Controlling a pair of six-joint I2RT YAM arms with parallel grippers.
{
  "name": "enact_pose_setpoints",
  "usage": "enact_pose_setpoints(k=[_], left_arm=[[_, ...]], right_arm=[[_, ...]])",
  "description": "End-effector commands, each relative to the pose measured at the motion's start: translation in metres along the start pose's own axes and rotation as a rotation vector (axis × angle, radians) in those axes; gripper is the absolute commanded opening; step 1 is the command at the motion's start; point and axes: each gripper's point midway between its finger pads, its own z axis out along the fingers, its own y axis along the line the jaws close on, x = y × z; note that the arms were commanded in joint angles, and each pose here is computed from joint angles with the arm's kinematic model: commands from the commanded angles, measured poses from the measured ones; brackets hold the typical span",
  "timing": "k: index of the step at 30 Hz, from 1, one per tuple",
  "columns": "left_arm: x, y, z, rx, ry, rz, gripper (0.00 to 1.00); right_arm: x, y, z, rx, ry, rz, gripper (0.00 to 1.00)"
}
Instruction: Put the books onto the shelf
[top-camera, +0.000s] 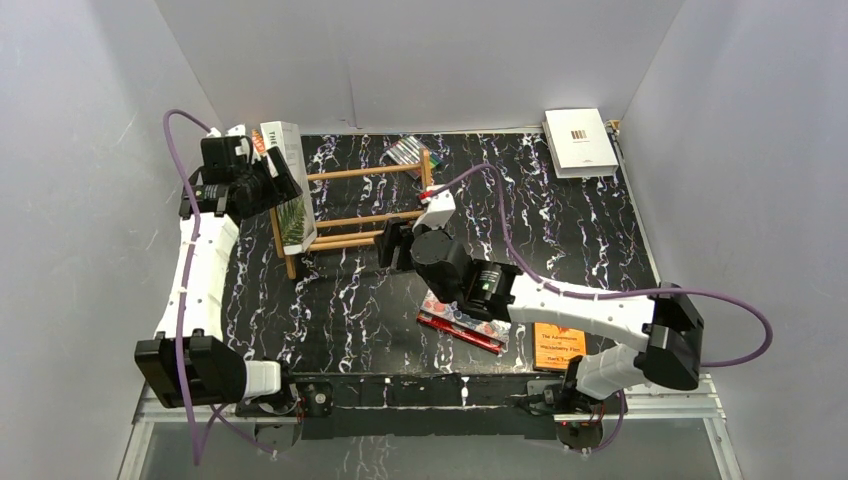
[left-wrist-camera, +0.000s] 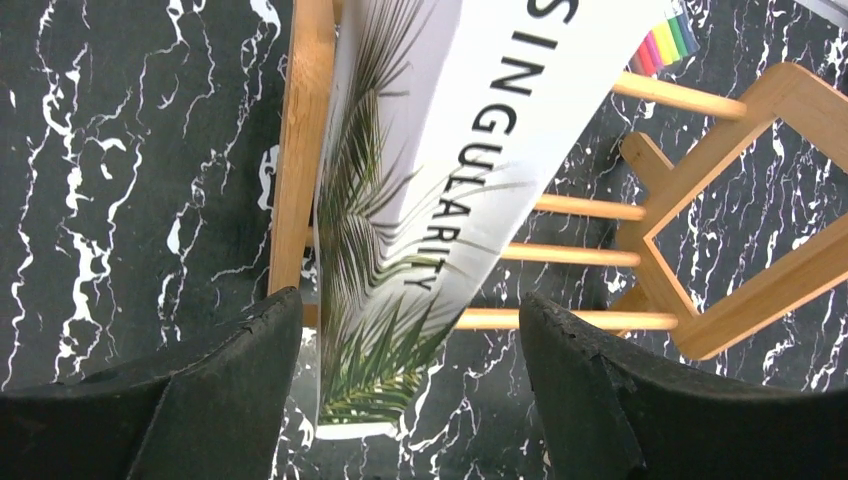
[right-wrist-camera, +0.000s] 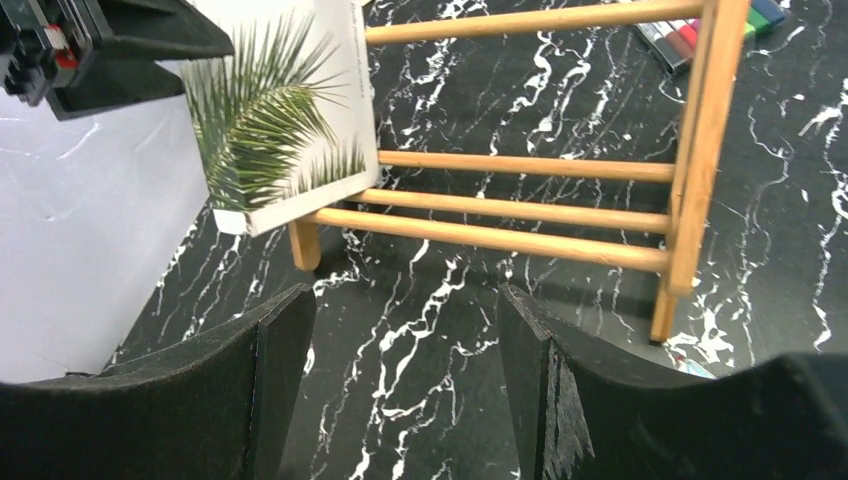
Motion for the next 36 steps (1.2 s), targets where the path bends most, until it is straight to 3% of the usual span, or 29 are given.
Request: enact_pose_setpoints(k=[1,4,12,21,36], left_arm=[[-0.012,-0.005,0.008,0.028,-0.043,0.035,0.76],[-0.007,-0.009,0.016,0.055,-0.018,0.029,0.74],[-0.009,0.004,0.021,-0.016,-0.029,0.039,0.55],[-0.024,0.017,0.009,-0.119,-0.089,0.189,0.39],[-0.045,0.035,-0.002,-0.248,-0.125,0.337,0.38]], right_arm=[[-0.019,-0.014,-0.013,0.038,-0.047,0.051,0.75],[-0.021,-0.023,-0.017,0.055,-0.055,0.052,0.75],[-0.022,-0.036,-0.02,0.08,-0.056,0.06,0.75],[-0.02,-0.038,-0.019,0.088,-0.05,0.062,0.74],[-0.031,-0.046,-0.024,0.112,-0.063,0.053,0.74]])
